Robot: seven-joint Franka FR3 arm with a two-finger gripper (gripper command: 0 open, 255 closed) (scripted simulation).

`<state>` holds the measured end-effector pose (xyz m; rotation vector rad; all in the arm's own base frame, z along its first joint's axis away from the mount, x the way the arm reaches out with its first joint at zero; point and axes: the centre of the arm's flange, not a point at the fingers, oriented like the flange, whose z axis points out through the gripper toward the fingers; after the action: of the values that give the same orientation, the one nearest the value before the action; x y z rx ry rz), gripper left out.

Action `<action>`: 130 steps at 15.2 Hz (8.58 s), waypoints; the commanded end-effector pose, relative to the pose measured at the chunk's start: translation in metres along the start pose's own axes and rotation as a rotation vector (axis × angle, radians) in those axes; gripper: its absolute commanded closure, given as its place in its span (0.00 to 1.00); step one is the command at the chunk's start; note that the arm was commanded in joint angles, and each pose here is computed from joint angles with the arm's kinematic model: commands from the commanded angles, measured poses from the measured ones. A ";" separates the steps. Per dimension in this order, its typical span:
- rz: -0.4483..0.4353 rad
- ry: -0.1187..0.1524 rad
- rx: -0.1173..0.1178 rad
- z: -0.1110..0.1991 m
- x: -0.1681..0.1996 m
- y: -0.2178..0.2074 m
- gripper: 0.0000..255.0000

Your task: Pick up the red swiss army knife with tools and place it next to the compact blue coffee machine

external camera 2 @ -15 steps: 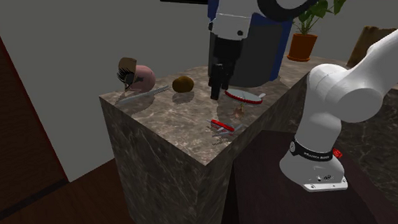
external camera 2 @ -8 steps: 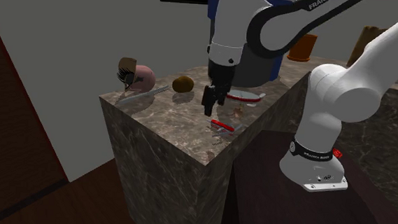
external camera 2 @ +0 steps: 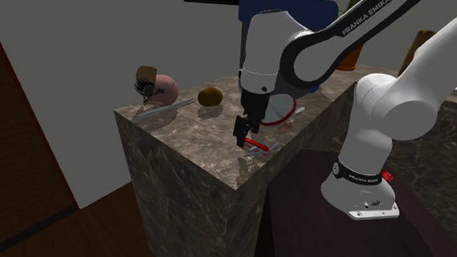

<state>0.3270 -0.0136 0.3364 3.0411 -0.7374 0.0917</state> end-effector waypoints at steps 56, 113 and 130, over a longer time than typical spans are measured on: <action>0.001 -0.032 -0.013 -0.207 0.009 -0.001 1.00; 0.001 -0.032 -0.013 -0.508 0.027 -0.002 1.00; 0.001 -0.032 -0.013 -0.509 0.115 0.176 1.00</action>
<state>0.3208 -0.1968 0.8488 3.0368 -0.7423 0.0379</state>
